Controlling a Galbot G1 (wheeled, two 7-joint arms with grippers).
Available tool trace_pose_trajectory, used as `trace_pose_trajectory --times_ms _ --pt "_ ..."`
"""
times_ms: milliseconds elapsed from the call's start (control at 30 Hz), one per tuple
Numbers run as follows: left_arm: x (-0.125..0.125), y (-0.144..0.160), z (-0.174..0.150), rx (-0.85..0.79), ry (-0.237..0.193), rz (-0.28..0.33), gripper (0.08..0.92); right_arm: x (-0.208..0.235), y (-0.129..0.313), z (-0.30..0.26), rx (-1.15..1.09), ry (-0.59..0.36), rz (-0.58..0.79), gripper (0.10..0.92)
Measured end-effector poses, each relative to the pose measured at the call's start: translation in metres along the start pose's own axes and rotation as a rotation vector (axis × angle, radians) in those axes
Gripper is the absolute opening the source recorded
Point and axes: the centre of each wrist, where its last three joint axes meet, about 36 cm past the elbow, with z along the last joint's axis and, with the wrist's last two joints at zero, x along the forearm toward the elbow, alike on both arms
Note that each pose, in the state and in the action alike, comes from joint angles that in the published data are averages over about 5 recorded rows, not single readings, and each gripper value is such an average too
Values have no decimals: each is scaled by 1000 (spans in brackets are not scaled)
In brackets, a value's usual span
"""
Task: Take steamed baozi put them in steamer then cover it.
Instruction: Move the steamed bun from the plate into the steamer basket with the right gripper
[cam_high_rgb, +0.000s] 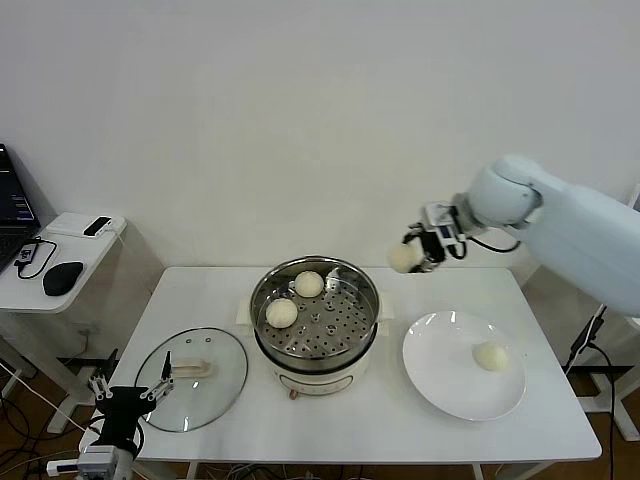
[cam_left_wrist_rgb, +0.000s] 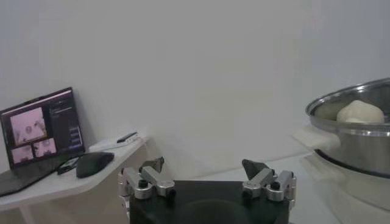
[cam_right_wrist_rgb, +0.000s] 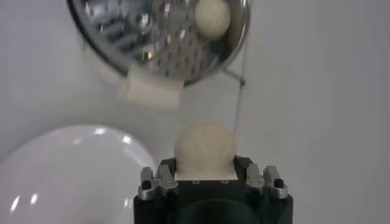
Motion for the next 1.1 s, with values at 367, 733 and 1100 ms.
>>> trace_pose_trajectory --times_ms 367,733,1100 --pt "3 2 -6 7 -12 -20 823 -57 -9 -77 186 -100 -102 597" --pt "4 4 -9 13 -21 -30 823 -111 11 -121 385 -141 -211 619" --pt "3 7 -9 22 -21 -40 823 -136 27 -138 594 -146 -265 621"
